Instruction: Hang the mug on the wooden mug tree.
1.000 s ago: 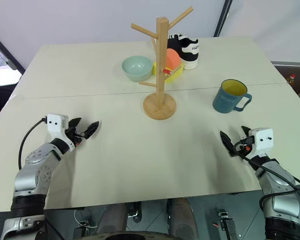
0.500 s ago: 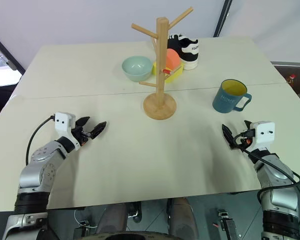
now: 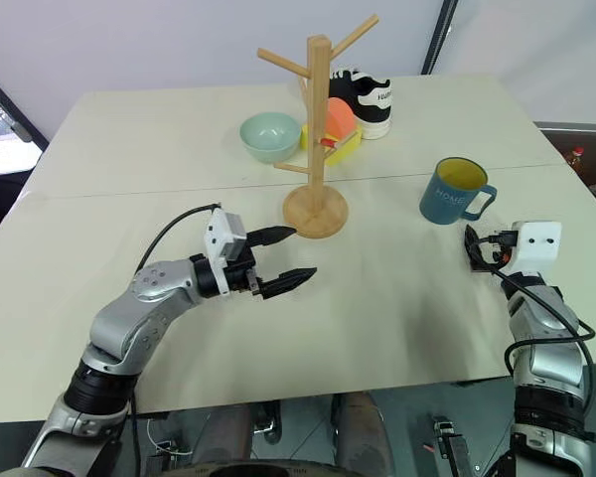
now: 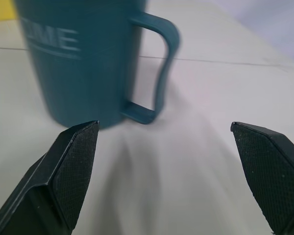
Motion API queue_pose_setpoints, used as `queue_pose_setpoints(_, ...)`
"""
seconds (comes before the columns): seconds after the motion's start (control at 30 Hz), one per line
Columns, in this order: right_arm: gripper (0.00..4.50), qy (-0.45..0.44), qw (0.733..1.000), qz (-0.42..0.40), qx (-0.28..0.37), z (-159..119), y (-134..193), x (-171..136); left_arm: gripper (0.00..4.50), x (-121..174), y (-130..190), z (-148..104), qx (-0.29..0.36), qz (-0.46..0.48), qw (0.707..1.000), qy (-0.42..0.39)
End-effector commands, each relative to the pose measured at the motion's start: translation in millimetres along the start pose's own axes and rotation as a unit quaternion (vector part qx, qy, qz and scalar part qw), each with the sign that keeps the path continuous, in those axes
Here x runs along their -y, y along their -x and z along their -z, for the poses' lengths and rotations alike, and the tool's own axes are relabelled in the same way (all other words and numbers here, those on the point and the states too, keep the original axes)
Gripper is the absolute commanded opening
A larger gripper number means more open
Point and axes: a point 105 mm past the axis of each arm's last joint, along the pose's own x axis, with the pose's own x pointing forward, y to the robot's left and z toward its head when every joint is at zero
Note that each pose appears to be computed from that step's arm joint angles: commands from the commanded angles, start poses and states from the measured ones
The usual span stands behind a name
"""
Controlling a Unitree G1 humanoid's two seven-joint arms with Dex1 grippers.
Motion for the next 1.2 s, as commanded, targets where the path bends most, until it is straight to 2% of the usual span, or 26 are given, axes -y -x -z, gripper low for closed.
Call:
queue_pose_setpoints(0.03, 4.44, 0.01, 0.999, 0.027, 0.031, -16.7, -5.6, 10.9, 4.5, 10.5, -6.0, -17.3, 0.022, 0.027, 0.999, -0.025)
queue_pose_setpoints(0.93, 4.44, 0.014, 0.999, 0.04, 0.018, -9.6, -52.5, 8.5, 4.5, 16.0, -5.8, -24.4, 0.031, 0.036, 0.998, -0.031)
queue_pose_setpoints(1.03, 3.62, 0.007, 0.999, 0.034, 0.019, -9.4, -56.0, 7.3, 4.5, 15.5, -5.7, -24.4, 0.03, 0.035, 0.998, -0.032)
queue_pose_setpoints(1.13, 2.0, 0.003, 0.999, 0.026, 0.022, -10.2, -58.2, 5.0, 4.5, 15.0, -5.1, -24.4, 0.03, 0.033, 0.998, -0.032)
queue_pose_setpoints(1.2, 1.1, -0.001, 1.0, 0.016, 0.026, -11.5, -59.6, 2.4, 4.5, 14.6, -4.3, -24.2, 0.03, 0.031, 0.999, -0.033)
